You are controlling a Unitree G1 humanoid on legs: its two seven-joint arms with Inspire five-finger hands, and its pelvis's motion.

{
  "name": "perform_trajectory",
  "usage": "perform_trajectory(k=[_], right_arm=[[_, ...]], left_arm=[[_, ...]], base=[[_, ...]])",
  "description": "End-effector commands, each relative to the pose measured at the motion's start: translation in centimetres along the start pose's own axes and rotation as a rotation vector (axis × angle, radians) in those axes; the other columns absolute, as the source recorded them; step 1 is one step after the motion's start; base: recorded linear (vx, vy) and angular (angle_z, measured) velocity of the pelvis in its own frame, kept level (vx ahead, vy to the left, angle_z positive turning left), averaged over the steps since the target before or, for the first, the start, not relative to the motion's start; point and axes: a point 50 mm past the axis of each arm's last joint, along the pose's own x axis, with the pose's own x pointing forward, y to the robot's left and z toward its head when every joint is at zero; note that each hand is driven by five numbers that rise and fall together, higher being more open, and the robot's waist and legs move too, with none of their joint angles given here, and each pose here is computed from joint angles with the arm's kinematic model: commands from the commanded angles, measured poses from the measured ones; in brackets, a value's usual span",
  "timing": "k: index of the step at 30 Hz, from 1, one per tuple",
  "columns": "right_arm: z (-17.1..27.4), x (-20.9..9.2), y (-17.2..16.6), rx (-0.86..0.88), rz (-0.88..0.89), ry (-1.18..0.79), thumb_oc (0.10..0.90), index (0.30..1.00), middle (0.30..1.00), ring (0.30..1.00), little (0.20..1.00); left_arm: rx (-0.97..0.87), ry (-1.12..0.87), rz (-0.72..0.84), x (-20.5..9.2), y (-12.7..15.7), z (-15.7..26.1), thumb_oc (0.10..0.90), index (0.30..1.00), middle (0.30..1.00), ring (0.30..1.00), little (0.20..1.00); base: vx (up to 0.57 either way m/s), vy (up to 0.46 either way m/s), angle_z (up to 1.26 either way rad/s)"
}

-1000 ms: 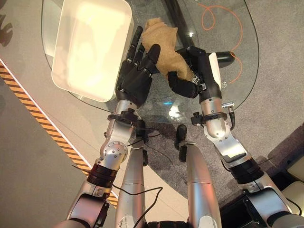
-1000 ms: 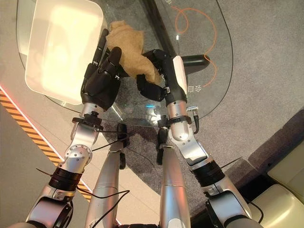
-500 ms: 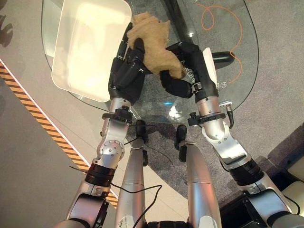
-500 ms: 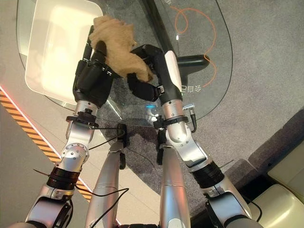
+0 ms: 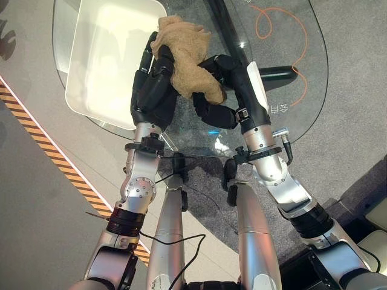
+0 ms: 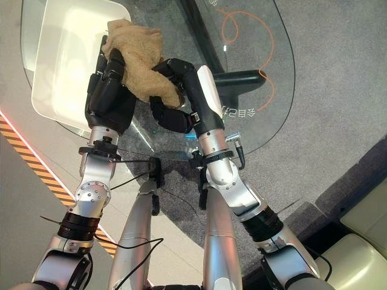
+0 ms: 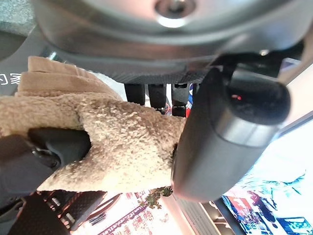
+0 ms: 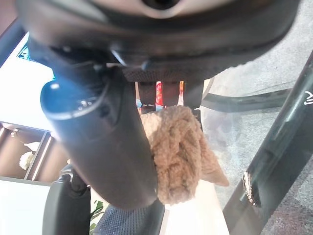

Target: Wipe the table with a cloth and put it in the basket.

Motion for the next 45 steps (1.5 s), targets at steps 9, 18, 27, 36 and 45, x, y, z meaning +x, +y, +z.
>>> perform_trajectory(k=[9,18,27,36,45], right_arm=[[8.3,2.5,-1.3,0.099,-0.069,-0.412,0.8,0.9,0.9,0.9,0.9],[8.4,2.5,-1.3,0.105,-0.076,-0.414,0.8,0.9,0.9,0.9,0.9],[8.2,2.4,-1.2,0.108,-0.085,-0.409,0.8,0.9,0.9,0.9,0.9],[8.4,2.5,-1.3,0.114,-0.095,-0.414,0.8,0.9,0.9,0.9,0.9],[8.3,2.6,-1.5,0.117,-0.105,-0.408,0.8,0.9,0.9,0.9,0.9]], left_arm=[[0.002,-0.067,-0.4,0.7,-7.8,0.6,0.1,0.3,0.3,0.3,0.2],[0.013,-0.136,-0.375,0.7,-7.5,1.3,0.1,0.3,0.3,0.3,0.2],[0.002,-0.327,-0.282,0.4,-6.8,3.4,0.1,0.3,0.3,0.3,0.2],[0.024,-0.455,-0.215,0.1,-6.8,4.7,0.1,0.3,0.3,0.3,0.2],[0.075,-0.556,-0.155,-0.1,-6.6,5.9,0.1,0.3,0.3,0.3,0.2]], base=[[0.0,0.0,0.0],[0.0,0.0,0.0],[0.0,0.0,0.0],[0.0,0.0,0.0],[0.0,0.0,0.0]])
